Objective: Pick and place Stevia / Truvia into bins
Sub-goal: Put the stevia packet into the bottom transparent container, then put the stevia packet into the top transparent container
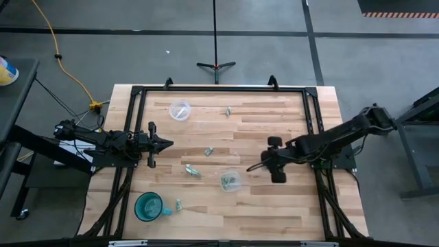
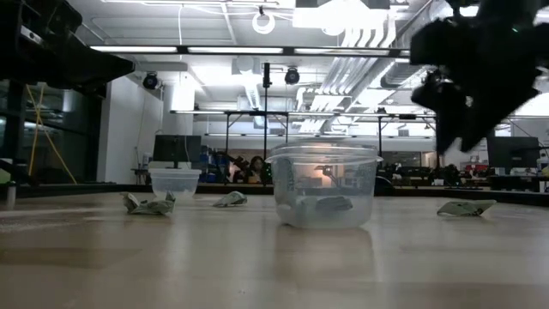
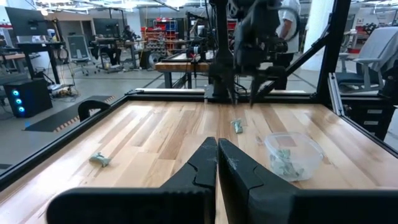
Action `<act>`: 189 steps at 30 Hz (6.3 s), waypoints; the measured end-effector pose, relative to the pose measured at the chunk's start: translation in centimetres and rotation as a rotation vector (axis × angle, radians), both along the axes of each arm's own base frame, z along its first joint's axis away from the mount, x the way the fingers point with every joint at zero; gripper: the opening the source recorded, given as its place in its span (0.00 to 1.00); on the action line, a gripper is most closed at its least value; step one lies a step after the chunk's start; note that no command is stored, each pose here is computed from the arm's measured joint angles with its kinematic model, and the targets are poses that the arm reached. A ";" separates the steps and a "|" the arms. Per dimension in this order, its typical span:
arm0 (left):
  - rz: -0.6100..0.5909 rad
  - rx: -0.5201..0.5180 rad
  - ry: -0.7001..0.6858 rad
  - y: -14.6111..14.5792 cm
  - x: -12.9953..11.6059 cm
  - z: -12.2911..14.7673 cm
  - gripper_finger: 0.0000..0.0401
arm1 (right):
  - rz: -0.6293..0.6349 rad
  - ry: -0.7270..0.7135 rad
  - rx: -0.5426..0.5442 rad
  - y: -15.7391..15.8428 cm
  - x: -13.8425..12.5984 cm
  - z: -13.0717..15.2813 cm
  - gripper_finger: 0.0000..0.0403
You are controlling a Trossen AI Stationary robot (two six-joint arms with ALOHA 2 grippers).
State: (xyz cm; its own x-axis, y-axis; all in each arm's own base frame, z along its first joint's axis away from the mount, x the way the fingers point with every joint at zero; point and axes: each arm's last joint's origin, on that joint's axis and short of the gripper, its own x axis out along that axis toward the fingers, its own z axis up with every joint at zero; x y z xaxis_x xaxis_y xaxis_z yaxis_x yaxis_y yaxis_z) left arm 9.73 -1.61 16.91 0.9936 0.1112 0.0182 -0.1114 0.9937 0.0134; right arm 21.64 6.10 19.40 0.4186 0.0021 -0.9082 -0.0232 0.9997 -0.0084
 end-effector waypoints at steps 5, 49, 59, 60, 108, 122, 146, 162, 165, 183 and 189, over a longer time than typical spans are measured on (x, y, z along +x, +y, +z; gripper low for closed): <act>0.000 0.000 0.000 0.0 0.0 0.0 0.12 | -0.020 0.020 -0.005 -0.3 -0.8 -2.3 0.43; 0.013 0.000 -0.001 0.0 0.0 0.0 0.12 | 0.317 -0.828 0.048 1.9 5.5 -2.6 0.02; 0.017 -0.001 -0.001 0.0 0.0 0.0 0.12 | 0.331 -0.678 0.104 3.2 9.2 -2.8 0.11; 0.017 0.000 -0.001 0.0 0.0 0.0 0.12 | 0.337 -0.689 0.109 3.3 9.4 -2.6 0.14; 0.063 -0.039 -0.144 0.1 0.1 1.6 0.60 | -0.075 -1.167 -0.103 -4.6 -10.7 -2.1 0.03; -0.115 0.088 0.428 -2.5 7.7 4.1 0.71 | -0.074 -1.153 -0.144 -4.7 -10.7 -2.2 0.02; -0.167 0.016 1.087 -4.6 13.6 -2.4 0.60 | -0.062 -1.111 -0.157 -4.7 -10.7 -2.6 0.00; -0.201 0.091 1.110 -4.8 14.4 -3.9 0.31 | -0.061 -1.107 -0.158 -4.7 -10.6 -2.7 0.00; -0.214 0.131 1.115 -4.8 14.4 -3.8 0.15 | -0.061 -1.107 -0.158 -4.7 -10.6 -2.7 0.00; 0.431 0.251 1.172 6.4 14.6 4.4 0.07 | -0.062 -1.107 -0.157 -4.7 -10.6 -2.7 0.00; 0.528 0.085 1.214 11.6 13.1 4.0 0.11 | -0.060 -1.102 -0.158 -4.7 -10.6 -2.7 0.00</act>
State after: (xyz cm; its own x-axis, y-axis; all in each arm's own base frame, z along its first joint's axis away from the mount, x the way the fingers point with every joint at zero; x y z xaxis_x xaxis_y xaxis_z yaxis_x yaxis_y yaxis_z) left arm 22.86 9.99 20.93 0.2221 0.5292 -0.8189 -0.3543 0.8263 0.4378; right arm 10.99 1.42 16.69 0.9913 -0.1283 -0.0277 0.1240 0.9848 -0.1220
